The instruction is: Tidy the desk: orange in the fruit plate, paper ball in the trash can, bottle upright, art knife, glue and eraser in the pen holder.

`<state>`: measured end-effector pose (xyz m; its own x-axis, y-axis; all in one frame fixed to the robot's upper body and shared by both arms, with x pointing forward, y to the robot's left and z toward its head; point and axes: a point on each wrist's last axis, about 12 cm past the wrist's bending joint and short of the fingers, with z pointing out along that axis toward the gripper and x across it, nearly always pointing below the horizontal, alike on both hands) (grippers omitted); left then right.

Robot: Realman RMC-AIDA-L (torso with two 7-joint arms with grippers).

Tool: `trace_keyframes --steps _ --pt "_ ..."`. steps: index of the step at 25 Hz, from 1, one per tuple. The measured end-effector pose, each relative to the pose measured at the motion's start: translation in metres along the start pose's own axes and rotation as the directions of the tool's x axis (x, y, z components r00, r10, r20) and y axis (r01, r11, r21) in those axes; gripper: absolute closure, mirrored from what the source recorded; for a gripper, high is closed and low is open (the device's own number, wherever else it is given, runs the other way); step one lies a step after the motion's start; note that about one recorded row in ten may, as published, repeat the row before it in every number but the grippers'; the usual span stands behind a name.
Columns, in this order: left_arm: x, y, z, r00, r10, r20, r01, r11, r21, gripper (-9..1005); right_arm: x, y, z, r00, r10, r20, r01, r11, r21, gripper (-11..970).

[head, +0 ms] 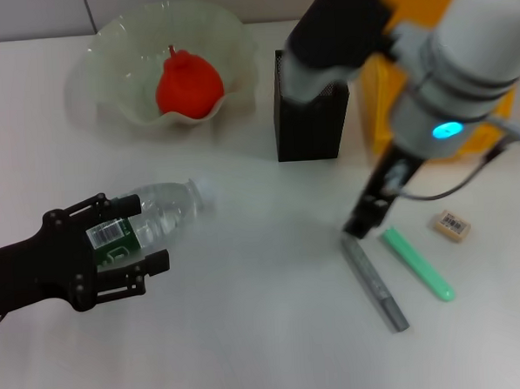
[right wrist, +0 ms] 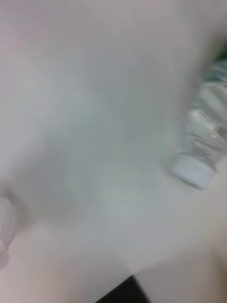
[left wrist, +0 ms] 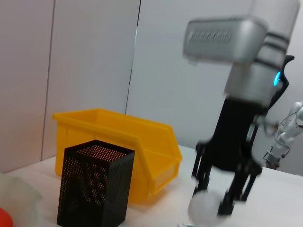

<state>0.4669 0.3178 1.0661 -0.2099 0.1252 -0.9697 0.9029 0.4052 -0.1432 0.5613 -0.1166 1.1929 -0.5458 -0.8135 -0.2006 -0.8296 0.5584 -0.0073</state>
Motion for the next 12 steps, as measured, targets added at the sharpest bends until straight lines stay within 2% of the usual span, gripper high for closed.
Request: trace_keyframes --steps 3,4,6,9,12 --pt "0.001 -0.001 -0.001 1.000 0.004 0.000 -0.004 1.000 -0.001 136 0.015 -0.005 -0.027 0.998 0.052 0.025 -0.054 0.996 0.071 442" --pt "0.001 -0.001 -0.001 1.000 0.005 0.000 -0.005 1.000 0.000 136 0.029 -0.013 -0.044 0.994 0.105 0.031 -0.108 0.984 0.139 440" --pt "0.001 -0.001 -0.001 1.000 0.007 -0.002 -0.007 1.000 0.002 136 0.034 -0.018 -0.049 0.991 0.131 0.040 -0.136 0.976 0.169 436" --pt "0.001 -0.001 -0.001 1.000 0.013 0.000 -0.013 1.000 0.002 136 0.053 -0.036 -0.063 0.971 0.210 0.110 -0.232 0.938 0.259 430" --pt "0.001 -0.001 -0.001 1.000 0.016 0.002 -0.016 1.000 0.002 136 0.058 -0.044 -0.063 0.962 0.225 0.157 -0.261 0.925 0.275 424"
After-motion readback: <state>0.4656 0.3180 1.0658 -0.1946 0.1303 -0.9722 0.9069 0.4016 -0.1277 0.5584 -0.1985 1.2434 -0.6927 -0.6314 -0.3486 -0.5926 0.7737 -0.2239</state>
